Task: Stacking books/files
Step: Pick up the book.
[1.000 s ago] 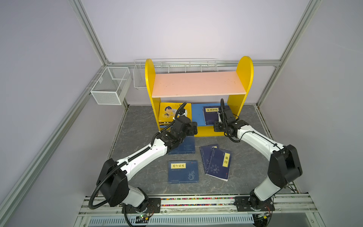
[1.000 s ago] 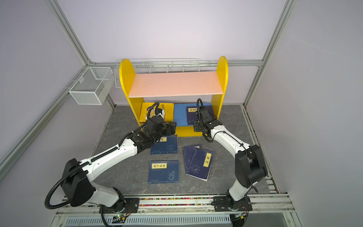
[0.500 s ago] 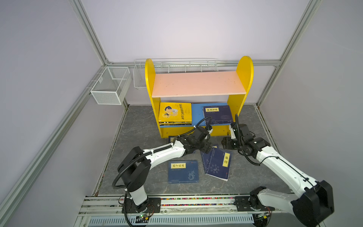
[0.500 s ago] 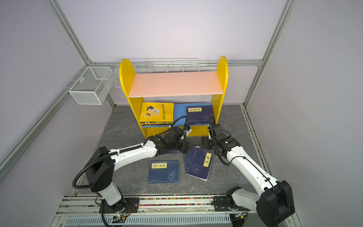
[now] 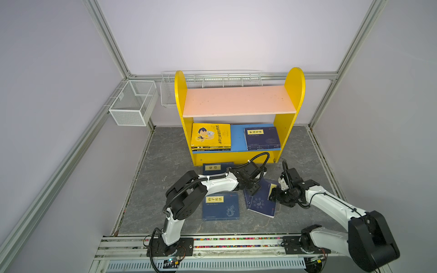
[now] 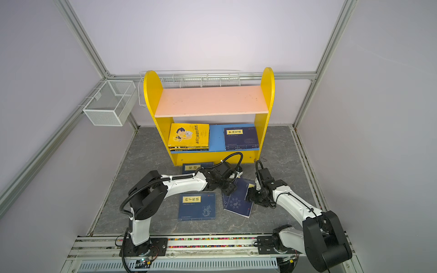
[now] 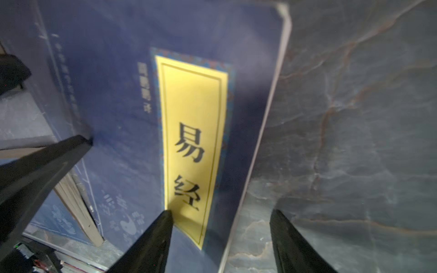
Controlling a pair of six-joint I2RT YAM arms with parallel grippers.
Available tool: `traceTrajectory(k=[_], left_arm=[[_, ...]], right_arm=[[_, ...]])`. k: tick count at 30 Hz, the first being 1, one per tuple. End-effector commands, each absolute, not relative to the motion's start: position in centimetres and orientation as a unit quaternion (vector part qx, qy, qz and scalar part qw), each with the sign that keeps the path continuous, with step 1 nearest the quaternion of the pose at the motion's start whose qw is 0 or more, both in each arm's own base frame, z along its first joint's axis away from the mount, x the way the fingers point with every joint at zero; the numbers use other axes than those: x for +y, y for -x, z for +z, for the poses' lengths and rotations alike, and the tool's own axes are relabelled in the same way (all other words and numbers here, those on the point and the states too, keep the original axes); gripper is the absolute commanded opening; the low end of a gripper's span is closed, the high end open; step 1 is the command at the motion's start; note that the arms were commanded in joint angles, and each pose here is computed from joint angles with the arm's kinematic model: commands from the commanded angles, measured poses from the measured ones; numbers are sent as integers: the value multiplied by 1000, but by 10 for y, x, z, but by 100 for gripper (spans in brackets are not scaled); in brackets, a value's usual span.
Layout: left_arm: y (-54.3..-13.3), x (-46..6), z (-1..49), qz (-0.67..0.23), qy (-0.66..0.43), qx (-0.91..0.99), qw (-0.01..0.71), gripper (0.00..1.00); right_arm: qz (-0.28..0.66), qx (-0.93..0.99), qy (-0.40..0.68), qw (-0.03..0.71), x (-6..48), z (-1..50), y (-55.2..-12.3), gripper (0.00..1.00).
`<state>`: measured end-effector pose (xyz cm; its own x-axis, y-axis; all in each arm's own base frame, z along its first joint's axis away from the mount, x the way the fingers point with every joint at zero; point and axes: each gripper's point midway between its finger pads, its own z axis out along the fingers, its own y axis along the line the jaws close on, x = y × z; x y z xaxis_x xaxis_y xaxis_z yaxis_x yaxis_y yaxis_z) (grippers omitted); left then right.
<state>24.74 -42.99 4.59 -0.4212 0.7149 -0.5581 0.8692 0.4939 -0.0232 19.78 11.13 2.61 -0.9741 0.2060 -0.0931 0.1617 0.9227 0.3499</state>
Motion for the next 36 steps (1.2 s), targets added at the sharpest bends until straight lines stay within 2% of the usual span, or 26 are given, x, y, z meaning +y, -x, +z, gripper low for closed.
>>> traceTrajectory(k=[1, 7, 15, 19, 24, 28, 34, 36], left_arm=[[-243, -427, 33, -149, -494, 828, 220, 57], [-241, -425, 22, -139, -497, 832, 204, 55], [-239, -427, 21, -149, -496, 832, 198, 49], [-239, -429, 20, -159, -494, 832, 196, 49], [-240, -431, 26, -185, -485, 831, 203, 49], [-244, -427, 28, -197, -473, 834, 205, 48], [-258, -418, 47, -216, -443, 839, 229, 48], [-268, -408, 69, -231, -418, 842, 249, 50]], right_arm=[[213, 968, -109, 77, 117, 19, -211, 67], [289, 946, -103, 109, 129, 30, -226, 61], [391, 896, -49, 202, 150, 103, -246, 51], [406, 887, -29, 217, 155, 121, -249, 48], [391, 897, -36, 204, 154, 109, -256, 43], [374, 904, -47, 204, 150, 99, -262, 33], [374, 902, -37, 214, 151, 106, -267, 8], [381, 899, -18, 217, 155, 119, -266, 6]])
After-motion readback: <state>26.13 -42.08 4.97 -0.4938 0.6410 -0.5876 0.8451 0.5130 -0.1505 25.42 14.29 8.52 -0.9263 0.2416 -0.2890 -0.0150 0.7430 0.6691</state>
